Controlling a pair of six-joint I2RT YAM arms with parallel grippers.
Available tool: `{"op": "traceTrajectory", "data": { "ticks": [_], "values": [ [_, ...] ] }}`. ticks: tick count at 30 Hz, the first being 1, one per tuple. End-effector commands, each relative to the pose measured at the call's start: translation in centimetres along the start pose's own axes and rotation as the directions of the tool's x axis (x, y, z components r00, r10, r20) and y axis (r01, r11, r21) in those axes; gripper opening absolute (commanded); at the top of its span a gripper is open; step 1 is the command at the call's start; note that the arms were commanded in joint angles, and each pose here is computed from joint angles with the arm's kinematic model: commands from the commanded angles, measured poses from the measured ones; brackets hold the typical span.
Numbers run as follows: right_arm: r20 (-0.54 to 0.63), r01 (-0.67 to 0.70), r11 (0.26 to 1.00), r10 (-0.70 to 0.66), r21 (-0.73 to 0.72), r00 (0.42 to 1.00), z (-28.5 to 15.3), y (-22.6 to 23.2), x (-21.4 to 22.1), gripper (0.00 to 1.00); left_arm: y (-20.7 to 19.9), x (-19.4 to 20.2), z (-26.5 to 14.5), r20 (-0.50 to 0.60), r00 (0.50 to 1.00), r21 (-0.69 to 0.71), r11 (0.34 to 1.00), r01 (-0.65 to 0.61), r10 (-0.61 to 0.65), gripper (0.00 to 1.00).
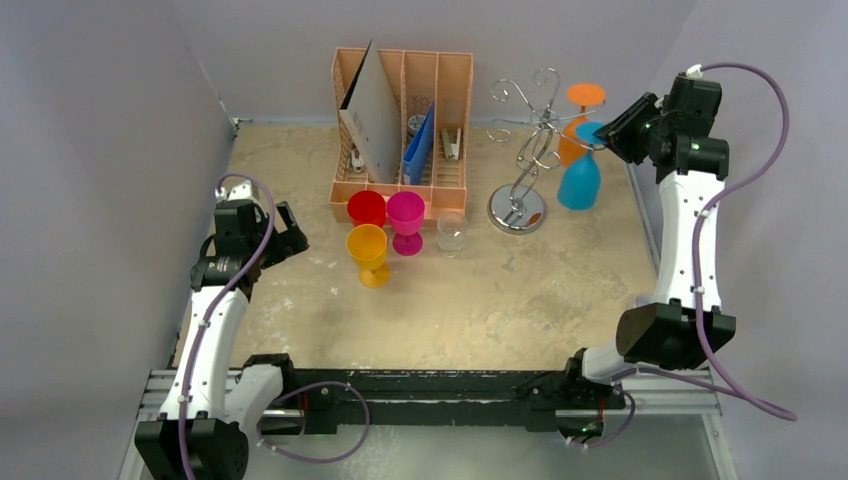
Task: Take the wine glass off the wine glass rack
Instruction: Pick up the wine glass from the wine rack.
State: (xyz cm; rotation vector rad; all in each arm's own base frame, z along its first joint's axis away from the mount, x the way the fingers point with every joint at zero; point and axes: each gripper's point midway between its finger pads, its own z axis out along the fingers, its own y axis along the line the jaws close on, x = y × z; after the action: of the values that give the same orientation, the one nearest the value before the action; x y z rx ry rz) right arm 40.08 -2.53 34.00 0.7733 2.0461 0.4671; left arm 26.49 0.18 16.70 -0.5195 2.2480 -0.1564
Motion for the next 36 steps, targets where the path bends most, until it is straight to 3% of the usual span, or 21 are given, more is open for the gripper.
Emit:
{"op": "traceTrajectory", "data": {
  "ticks": [1, 17, 21, 24, 36],
  "values": [
    [0.02, -0.001, 0.999, 0.001, -0.041, 1.0, -0.1, 0.6, -0.4, 0.32, -0.4, -1.3, -0.2, 0.04, 0.999, 0.017, 1.0, 0.001, -0.002, 0.98],
    [0.05, 0.044, 0.998, -0.042, -0.04, 0.998, -1.7, 0.9, -0.9, 0.29, -0.4, -1.4, -0.2, 0.047, 0.999, 0.02, 1.0, 0.0, -0.001, 0.98],
    [0.049, 0.049, 0.998, -0.046, -0.048, 0.998, -1.8, 1.0, -0.8, 0.24, -0.4, -1.4, -0.3, 0.048, 0.999, 0.02, 1.0, 0.0, -0.001, 0.98],
    [0.046, 0.054, 0.996, -0.051, -0.067, 0.998, -1.8, 1.3, -0.7, 0.14, -0.4, -1.4, -0.2, 0.047, 0.999, 0.019, 1.0, 0.0, -0.001, 0.98],
    [0.041, 0.024, 0.991, -0.018, -0.131, 0.999, -2.2, 2.5, -0.4, 0.08, -0.4, -1.4, -0.3, 0.048, 0.999, 0.02, 1.0, 0.0, -0.001, 0.98]
  ]
}}
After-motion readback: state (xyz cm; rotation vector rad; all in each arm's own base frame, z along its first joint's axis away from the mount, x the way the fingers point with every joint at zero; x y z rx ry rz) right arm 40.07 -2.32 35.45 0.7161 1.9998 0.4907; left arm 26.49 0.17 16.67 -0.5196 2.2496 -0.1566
